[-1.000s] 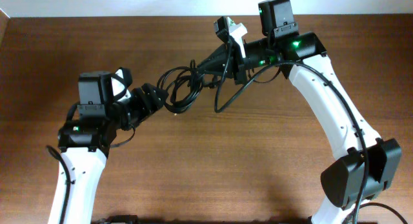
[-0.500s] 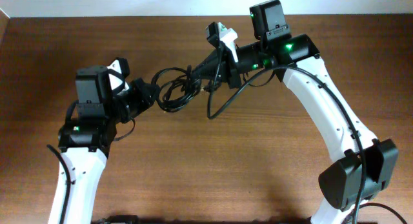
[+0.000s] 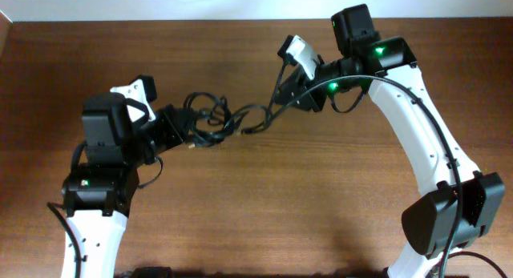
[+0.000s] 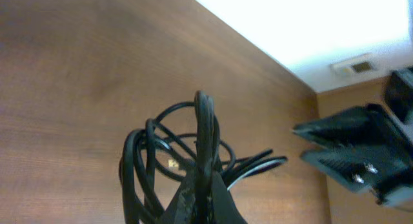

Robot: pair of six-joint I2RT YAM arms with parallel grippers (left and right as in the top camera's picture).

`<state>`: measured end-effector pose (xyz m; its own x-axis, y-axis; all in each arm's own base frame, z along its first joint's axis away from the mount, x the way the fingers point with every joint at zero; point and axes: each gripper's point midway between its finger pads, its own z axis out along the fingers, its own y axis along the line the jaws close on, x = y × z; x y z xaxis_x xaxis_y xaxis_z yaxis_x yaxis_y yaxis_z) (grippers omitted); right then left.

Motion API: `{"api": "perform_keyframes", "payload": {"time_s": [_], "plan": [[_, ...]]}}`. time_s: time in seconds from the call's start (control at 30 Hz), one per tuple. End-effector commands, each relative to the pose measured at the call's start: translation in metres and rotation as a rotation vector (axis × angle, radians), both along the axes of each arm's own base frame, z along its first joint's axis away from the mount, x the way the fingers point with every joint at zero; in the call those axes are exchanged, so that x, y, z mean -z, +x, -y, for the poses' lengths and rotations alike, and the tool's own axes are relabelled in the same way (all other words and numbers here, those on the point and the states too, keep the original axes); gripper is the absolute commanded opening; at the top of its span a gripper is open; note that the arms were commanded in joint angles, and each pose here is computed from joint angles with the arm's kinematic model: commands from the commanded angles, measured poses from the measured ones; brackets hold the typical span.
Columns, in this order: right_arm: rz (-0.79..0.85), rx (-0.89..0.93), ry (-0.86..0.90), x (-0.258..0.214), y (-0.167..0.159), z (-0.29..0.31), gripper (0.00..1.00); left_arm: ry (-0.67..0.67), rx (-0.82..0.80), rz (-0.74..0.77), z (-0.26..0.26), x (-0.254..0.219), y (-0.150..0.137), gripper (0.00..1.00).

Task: Untangle cables

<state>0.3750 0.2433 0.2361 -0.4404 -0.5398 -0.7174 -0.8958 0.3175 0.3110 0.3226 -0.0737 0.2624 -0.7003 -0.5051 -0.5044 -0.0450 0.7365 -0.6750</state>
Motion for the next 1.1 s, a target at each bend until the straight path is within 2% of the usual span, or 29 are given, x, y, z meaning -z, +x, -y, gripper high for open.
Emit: {"api": "perform_keyframes", "payload": {"time_s": [0.0, 0.13, 0.23, 0.3, 0.4, 0.43, 0.5, 0.63, 0.83, 0.97, 1.07], "plan": [[0.207, -0.254, 0.009, -0.007, -0.022, -0.008, 0.39, -0.056, -0.089, -0.086, -0.006, 0.006, -0.005, 0.0], [0.32, -0.435, 0.0, -0.003, -0.043, -0.021, 0.39, -0.109, -0.132, -0.15, -0.006, 0.014, -0.005, 0.0], [0.408, -0.61, 0.016, -0.001, -0.071, -0.046, 0.36, -0.219, -0.141, -0.221, 0.004, 0.016, -0.005, 0.0], [0.48, -0.726, 0.036, -0.001, -0.09, -0.065, 0.34, -0.232, -0.138, -0.241, 0.006, 0.02, -0.003, 0.0], [0.526, -0.808, 0.055, -0.001, -0.106, -0.08, 0.35, -0.265, -0.155, -0.282, 0.008, 0.026, 0.0, 0.0], [0.553, -0.825, 0.061, -0.002, -0.108, -0.086, 0.45, -0.31, -0.095, -0.263, 0.018, 0.018, 0.003, 0.0], [0.578, -0.822, 0.048, -0.002, -0.104, -0.088, 0.51, -0.331, -0.045, -0.234, 0.028, 0.01, 0.005, 0.0], [0.621, -0.815, 0.026, -0.001, -0.095, -0.089, 0.51, -0.354, 0.02, -0.228, 0.049, 0.003, 0.001, 0.0], [0.676, -0.776, -0.005, -0.002, -0.074, -0.083, 0.51, -0.342, 0.024, -0.224, 0.05, 0.004, 0.001, 0.0], [0.608, -0.636, -0.035, -0.002, -0.046, -0.056, 0.51, -0.342, 0.024, -0.224, 0.05, 0.004, 0.001, 0.0], [0.58, -0.601, -0.042, -0.001, -0.041, -0.049, 0.51, -0.349, 0.035, -0.226, 0.052, 0.003, 0.0, 0.0]]}}
